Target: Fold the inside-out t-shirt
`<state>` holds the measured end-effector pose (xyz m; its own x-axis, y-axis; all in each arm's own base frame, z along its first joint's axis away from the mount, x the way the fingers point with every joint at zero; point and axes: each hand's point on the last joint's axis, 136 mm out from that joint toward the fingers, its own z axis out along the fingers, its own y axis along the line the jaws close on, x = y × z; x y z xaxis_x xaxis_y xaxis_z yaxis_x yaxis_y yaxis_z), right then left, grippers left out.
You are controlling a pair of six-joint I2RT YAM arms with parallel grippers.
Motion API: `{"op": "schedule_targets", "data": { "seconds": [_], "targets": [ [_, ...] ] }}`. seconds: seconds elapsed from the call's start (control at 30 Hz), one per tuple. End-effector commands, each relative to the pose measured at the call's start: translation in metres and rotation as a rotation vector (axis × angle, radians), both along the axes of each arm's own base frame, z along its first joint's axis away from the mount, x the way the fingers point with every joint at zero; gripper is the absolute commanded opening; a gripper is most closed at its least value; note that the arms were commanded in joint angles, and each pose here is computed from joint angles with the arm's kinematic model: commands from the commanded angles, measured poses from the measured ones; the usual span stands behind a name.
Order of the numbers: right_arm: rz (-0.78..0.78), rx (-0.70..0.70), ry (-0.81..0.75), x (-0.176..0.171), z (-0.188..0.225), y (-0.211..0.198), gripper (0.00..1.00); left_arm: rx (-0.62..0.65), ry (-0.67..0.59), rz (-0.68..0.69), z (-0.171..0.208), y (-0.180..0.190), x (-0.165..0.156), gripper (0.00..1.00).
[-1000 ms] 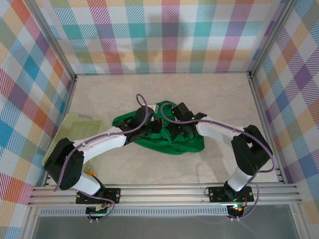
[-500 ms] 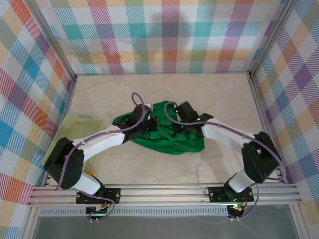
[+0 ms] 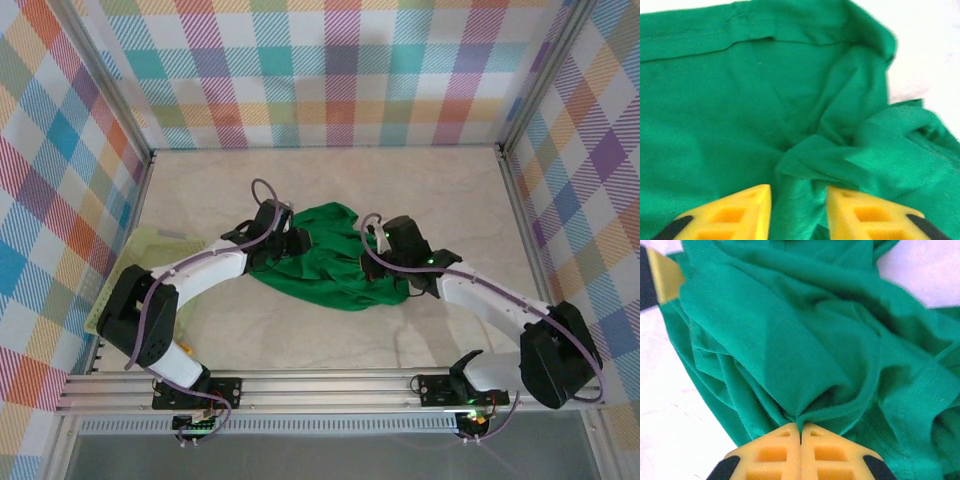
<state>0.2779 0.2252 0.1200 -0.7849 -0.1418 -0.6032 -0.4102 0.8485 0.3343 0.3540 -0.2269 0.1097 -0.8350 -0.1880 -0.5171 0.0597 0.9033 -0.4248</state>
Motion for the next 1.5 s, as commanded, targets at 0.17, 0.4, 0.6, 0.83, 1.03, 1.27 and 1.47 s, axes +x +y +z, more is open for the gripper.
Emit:
{"op": "schedule_targets", "data": {
  "seconds": [0.17, 0.4, 0.6, 0.83, 1.03, 1.27, 1.47],
  "targets": [
    [0.020, -0.004, 0.022, -0.001, -0.010, 0.006, 0.17, 0.345, -0.153, -0.086, 0.028, 0.005, -0.030, 0.62],
    [0.042, 0.033, -0.009, -0.004, 0.011, 0.013, 0.12, 0.352, -0.208, -0.188, 0.028, -0.029, -0.056, 0.63],
    [0.043, 0.037, -0.026, -0.004, 0.016, 0.013, 0.11, 0.332, -0.152, -0.183, 0.007, -0.041, -0.052, 0.58],
    [0.042, 0.034, -0.036, -0.005, 0.016, 0.012, 0.11, 0.221, -0.102, -0.155, -0.006, -0.051, -0.037, 0.62],
    [0.040, 0.028, -0.030, -0.006, 0.011, 0.011, 0.11, 0.072, -0.091, -0.175, -0.005, -0.070, -0.031, 0.62],
    [0.035, 0.019, -0.032, -0.005, 0.009, 0.009, 0.10, -0.005, -0.066, -0.159, -0.010, -0.070, -0.025, 0.58],
    [0.034, 0.014, -0.025, -0.004, 0.006, 0.010, 0.10, -0.017, -0.069, -0.154, -0.010, -0.070, -0.026, 0.43]
  ]
}}
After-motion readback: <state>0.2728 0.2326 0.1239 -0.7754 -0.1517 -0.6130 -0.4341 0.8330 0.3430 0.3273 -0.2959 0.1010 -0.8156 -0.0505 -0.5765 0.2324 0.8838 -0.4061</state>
